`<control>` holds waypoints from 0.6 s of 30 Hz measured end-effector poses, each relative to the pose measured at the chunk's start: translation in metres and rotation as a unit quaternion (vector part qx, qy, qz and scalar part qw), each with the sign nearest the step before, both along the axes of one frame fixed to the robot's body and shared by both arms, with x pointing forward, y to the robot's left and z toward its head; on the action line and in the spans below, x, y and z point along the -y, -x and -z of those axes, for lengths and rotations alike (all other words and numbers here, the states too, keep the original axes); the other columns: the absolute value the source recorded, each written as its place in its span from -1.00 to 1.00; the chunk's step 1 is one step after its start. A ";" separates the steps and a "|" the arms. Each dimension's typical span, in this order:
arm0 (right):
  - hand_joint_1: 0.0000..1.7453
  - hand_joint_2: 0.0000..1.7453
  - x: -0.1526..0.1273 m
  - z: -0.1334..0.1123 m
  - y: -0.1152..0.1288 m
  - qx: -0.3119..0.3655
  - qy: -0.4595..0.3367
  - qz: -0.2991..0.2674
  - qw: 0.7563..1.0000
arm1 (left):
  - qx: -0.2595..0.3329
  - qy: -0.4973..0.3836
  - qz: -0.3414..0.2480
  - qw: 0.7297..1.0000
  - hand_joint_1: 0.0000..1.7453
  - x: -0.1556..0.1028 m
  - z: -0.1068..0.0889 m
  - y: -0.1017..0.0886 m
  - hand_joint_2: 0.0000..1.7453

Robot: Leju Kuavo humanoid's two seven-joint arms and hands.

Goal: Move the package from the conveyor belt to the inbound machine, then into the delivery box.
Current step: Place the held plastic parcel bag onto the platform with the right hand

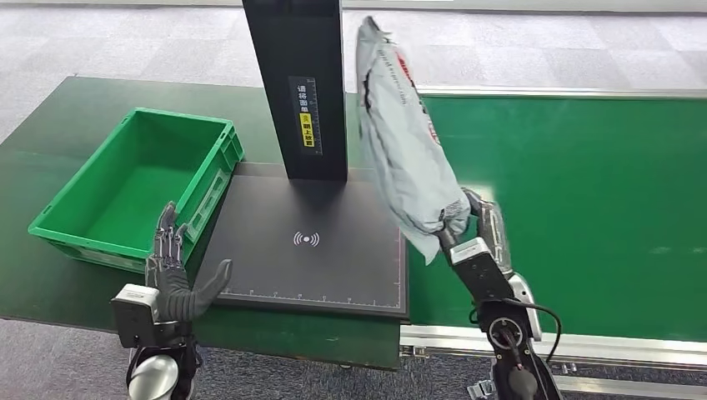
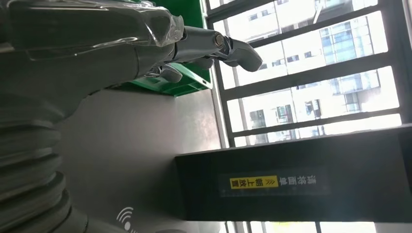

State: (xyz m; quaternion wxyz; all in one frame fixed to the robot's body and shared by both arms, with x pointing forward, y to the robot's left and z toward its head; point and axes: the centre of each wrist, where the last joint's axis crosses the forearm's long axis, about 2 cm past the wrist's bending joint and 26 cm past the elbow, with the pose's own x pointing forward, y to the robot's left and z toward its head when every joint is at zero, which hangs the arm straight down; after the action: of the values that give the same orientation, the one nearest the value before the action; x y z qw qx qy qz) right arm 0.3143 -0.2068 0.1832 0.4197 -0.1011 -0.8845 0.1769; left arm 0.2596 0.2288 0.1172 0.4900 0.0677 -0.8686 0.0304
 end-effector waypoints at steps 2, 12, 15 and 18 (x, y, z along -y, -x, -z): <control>1.00 1.00 -0.014 -0.003 -0.001 -0.001 -0.008 -0.029 1.000 | 0.002 0.002 -0.003 1.000 -1.00 -0.002 -0.001 -0.002 1.00; 1.00 1.00 -0.048 -0.003 -0.004 -0.025 -0.012 -0.108 0.994 | 0.002 0.003 -0.008 1.000 -1.00 -0.007 -0.001 -0.002 1.00; 1.00 1.00 -0.057 0.000 -0.004 -0.037 -0.010 -0.129 0.991 | 0.001 0.003 -0.011 1.000 -1.00 -0.008 0.000 -0.002 1.00; 1.00 1.00 -0.072 0.005 -0.002 -0.057 -0.002 -0.154 0.986 | 0.002 0.004 -0.015 1.000 -1.00 -0.009 -0.001 -0.001 1.00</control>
State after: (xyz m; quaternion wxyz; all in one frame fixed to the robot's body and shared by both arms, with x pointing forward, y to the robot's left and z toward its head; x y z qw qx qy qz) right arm 0.3167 -0.1353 0.1781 0.4373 0.0479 -0.8645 0.2429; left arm 0.2609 0.2373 0.1179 0.4884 0.0788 -0.8681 0.0414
